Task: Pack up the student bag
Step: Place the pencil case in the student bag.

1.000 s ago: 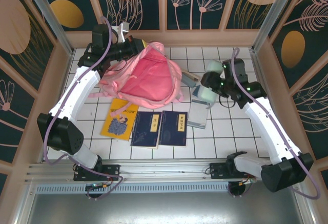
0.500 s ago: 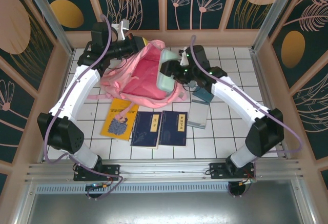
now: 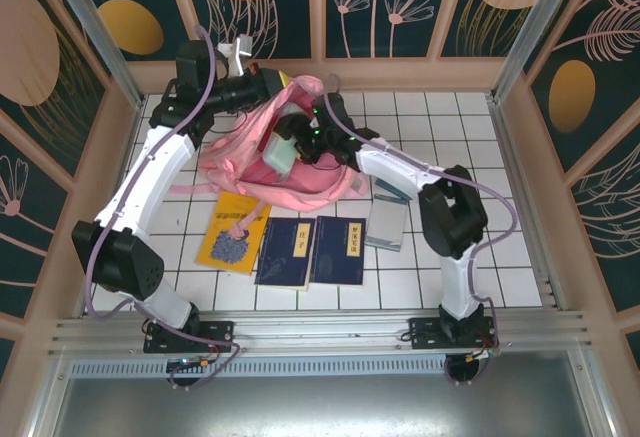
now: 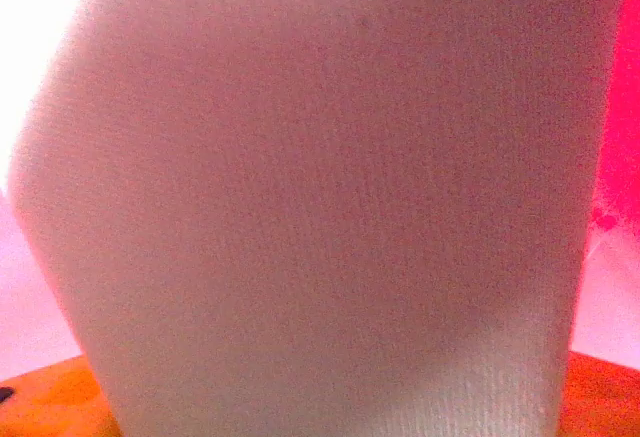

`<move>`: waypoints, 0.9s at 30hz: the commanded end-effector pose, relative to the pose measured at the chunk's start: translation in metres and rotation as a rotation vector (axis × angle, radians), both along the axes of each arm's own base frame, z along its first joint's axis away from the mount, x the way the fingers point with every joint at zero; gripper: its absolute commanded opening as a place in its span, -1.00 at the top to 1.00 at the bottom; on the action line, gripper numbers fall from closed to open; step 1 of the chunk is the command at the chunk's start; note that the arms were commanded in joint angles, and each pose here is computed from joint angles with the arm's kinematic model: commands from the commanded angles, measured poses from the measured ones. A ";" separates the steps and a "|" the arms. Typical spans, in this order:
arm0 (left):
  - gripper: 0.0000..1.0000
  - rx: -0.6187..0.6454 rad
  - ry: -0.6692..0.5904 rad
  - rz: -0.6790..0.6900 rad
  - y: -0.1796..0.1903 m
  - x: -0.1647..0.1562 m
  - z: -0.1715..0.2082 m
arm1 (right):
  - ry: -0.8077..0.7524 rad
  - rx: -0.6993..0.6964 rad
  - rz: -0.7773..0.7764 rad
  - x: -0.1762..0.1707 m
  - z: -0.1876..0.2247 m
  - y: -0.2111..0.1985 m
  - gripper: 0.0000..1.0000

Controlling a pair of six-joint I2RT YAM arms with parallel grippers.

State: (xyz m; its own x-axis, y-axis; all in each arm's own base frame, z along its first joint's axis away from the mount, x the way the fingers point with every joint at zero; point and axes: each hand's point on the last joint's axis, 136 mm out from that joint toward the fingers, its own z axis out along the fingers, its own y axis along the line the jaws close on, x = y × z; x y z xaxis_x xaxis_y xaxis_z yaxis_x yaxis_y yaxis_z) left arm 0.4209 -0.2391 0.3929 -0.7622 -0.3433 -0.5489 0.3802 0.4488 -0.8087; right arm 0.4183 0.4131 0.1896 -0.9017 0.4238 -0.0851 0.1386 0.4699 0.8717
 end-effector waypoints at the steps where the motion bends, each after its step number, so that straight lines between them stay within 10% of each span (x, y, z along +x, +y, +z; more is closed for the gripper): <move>1: 1.00 -0.100 -0.220 -0.060 -0.004 -0.018 0.081 | -0.009 0.082 -0.168 0.034 0.017 0.008 -0.52; 6: 1.00 -0.110 -0.217 -0.075 -0.006 -0.018 0.082 | -0.059 0.127 -0.172 0.079 0.007 0.034 -0.98; 20: 1.00 -0.052 -0.204 -0.039 -0.002 -0.009 0.065 | -0.332 -0.026 -0.018 0.054 0.060 0.023 -0.95; 27: 1.00 -0.012 -0.211 0.025 0.012 -0.006 0.062 | -0.583 -0.162 0.081 0.006 0.100 -0.010 -0.55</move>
